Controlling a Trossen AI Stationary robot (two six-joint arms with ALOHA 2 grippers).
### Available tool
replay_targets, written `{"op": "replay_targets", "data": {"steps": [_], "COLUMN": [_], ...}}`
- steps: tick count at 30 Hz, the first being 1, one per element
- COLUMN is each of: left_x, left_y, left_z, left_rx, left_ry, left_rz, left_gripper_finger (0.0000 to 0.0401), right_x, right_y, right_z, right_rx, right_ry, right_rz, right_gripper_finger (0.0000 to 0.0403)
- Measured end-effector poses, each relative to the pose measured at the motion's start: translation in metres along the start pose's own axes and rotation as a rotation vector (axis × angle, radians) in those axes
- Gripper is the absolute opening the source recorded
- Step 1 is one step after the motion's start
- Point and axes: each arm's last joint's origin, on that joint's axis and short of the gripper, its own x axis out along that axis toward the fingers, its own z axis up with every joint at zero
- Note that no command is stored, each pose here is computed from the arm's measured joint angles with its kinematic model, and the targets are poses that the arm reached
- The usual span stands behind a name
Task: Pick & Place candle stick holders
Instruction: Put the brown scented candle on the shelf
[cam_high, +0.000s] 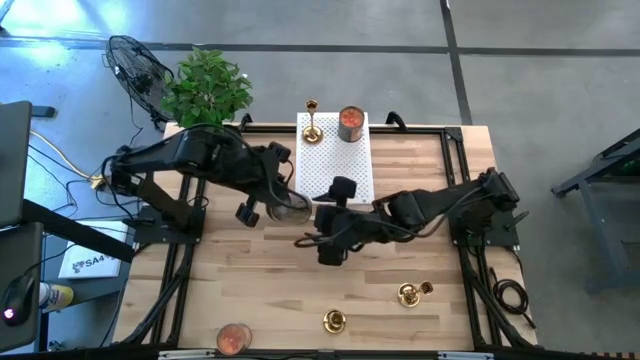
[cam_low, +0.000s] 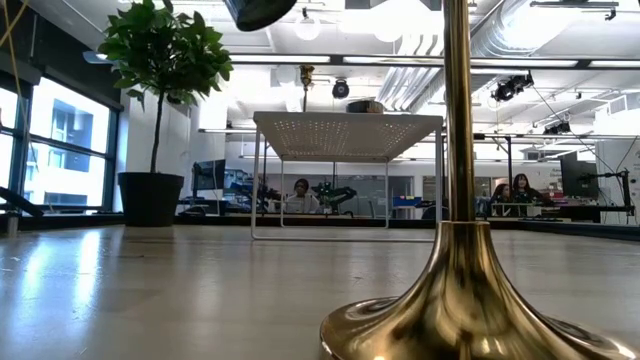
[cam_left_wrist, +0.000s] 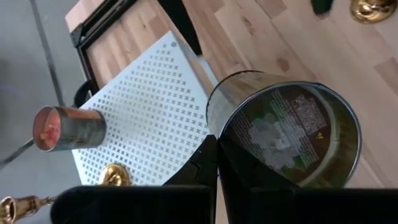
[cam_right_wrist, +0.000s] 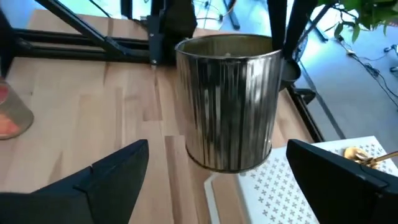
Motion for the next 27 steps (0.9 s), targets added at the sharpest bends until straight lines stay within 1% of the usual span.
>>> {"op": "replay_targets", "data": {"steps": [6,11,19,24,27], "left_x": [0.0,0.0,0.0,0.0,0.0], "left_y": [0.002,0.001,0.001,0.001,0.002], "left_z": [0.0,-0.001,-0.001,0.0,0.002], "left_rx": [-0.007,-0.011,-0.014,-0.022,-0.026], "left_ry": [-0.014,-0.008,-0.005,-0.013,-0.032], "left_rz": [-0.01,-0.019,-0.021,-0.017,-0.006], "left_gripper_finger": [0.0,0.0,0.0,0.0,0.0], "right_x": [0.017,0.018,0.017,0.018,0.019], "right_y": [-0.008,-0.01,-0.008,-0.011,-0.014], "right_z": [-0.002,-0.003,-0.006,-0.002,-0.001], "right_rx": [0.017,0.041,-0.011,-0.002,0.014], "right_ry": [0.035,0.047,0.065,0.027,0.027], "right_rz": [0.004,0.0,-0.002,-0.068,-0.074], "right_gripper_finger": [0.0375,0.0375,0.0375,0.0375,0.0375]}}
